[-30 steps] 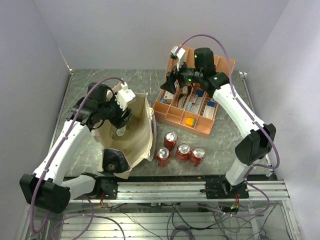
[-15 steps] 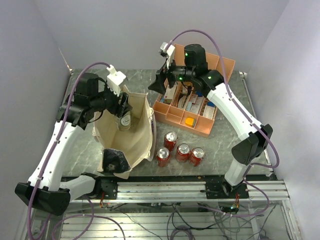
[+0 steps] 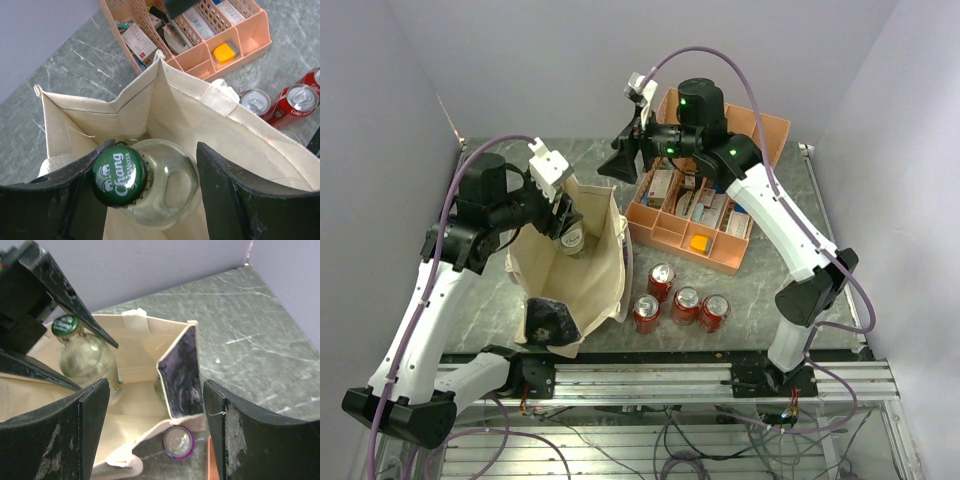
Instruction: Place the beverage into the canvas bag
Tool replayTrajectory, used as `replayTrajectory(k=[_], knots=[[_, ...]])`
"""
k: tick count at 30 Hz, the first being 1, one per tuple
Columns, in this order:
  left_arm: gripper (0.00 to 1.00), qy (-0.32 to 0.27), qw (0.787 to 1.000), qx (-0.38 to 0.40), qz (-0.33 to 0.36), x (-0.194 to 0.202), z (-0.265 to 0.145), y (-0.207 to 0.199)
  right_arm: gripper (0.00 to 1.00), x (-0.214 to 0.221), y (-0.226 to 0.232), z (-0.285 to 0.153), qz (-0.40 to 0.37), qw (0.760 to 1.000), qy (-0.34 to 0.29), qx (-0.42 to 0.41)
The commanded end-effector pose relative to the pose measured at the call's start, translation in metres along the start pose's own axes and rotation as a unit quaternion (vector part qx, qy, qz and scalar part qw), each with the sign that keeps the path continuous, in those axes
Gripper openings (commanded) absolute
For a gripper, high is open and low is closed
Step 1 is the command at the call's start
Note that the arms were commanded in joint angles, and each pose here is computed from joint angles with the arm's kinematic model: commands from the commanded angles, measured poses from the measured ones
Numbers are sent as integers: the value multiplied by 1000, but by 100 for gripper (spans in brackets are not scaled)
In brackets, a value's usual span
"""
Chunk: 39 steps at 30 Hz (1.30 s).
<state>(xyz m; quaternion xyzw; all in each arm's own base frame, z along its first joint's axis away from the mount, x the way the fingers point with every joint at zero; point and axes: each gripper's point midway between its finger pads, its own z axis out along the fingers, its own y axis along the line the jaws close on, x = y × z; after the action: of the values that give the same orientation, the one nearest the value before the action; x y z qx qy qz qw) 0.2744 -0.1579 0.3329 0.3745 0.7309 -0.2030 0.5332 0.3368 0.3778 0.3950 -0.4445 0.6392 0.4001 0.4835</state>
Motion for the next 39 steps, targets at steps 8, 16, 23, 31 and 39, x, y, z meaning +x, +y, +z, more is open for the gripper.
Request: replayTrajectory(k=[8,16,23,31,39], knots=[[7,-39,995,2,93,-1,-2,0,69,10,9,21,15,999,7,-30],[7,-3,992,31,122,38,13,-4,68,30,0,15,11,1000,21,0],[7,23,986,62,154,67,30,-7,67,42,-18,8,20,999,28,24],[7,48,976,93,192,100,51,-5,67,44,-52,-5,44,998,20,46],[7,78,967,99,221,126,66,5,67,55,-88,-18,69,995,13,66]])
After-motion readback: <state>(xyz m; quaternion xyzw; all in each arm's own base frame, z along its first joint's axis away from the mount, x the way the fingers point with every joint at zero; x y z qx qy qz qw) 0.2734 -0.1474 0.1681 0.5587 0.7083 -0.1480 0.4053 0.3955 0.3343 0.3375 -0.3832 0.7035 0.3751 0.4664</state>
